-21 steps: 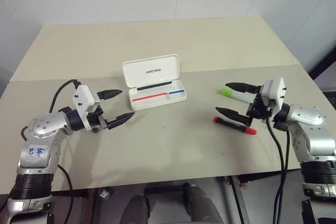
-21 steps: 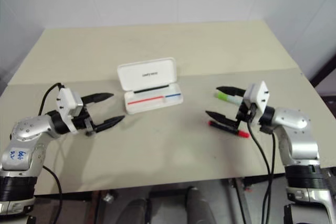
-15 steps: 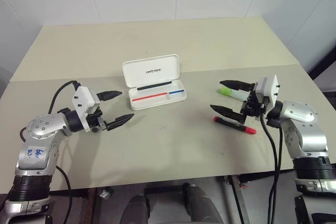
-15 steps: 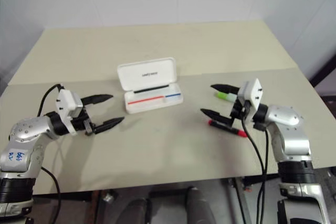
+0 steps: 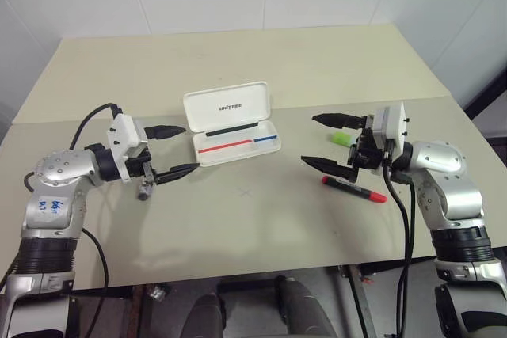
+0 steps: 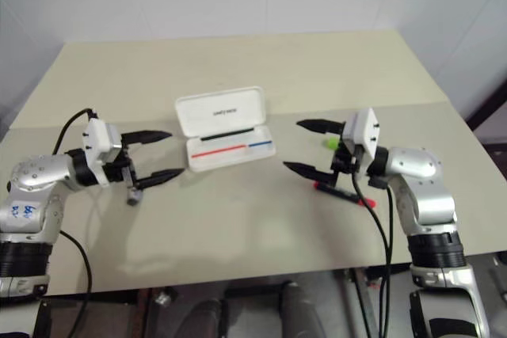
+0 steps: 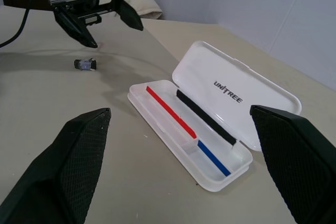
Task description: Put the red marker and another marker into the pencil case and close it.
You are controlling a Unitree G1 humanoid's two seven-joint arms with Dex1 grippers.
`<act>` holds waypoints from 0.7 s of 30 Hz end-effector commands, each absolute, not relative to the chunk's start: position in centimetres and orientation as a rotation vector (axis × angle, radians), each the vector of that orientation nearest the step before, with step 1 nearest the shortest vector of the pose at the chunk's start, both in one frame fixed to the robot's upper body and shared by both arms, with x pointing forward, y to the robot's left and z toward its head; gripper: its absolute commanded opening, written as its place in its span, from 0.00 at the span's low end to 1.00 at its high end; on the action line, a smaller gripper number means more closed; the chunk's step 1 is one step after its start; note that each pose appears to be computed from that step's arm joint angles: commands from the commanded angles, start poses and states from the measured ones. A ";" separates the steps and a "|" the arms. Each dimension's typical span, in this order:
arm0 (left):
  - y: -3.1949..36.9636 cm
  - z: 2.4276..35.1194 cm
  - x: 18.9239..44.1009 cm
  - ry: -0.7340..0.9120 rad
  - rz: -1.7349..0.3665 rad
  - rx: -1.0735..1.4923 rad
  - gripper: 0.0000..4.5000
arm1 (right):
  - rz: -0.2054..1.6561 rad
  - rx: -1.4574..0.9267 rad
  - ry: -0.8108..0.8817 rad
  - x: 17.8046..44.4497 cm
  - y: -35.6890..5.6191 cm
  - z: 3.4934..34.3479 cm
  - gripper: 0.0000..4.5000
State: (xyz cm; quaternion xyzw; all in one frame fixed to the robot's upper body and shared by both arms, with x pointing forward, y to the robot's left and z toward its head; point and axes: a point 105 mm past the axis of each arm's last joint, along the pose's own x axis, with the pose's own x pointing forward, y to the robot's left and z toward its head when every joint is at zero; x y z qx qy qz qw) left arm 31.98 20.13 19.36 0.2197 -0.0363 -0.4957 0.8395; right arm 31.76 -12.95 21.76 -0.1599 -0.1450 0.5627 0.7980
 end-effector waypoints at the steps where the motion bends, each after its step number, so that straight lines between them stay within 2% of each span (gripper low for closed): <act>1: 20.4 19.8 31.9 -0.064 -1.091 0.539 0.72 | 1.244 -0.359 -0.370 31.2 -12.1 23.1 1.00; 5: 19.6 19.0 33.0 -0.007 -1.092 0.564 0.42 | 1.290 -0.364 -0.376 30.7 -11.6 23.5 1.00; 15: 15.4 17.5 35.5 0.111 -1.201 0.629 0.42 | 1.343 -0.371 -0.400 30.7 -10.6 24.0 1.00; 21: 14.9 16.8 37.2 0.181 -1.175 0.671 0.42 | 1.343 -0.364 -0.411 30.6 -10.2 24.1 1.00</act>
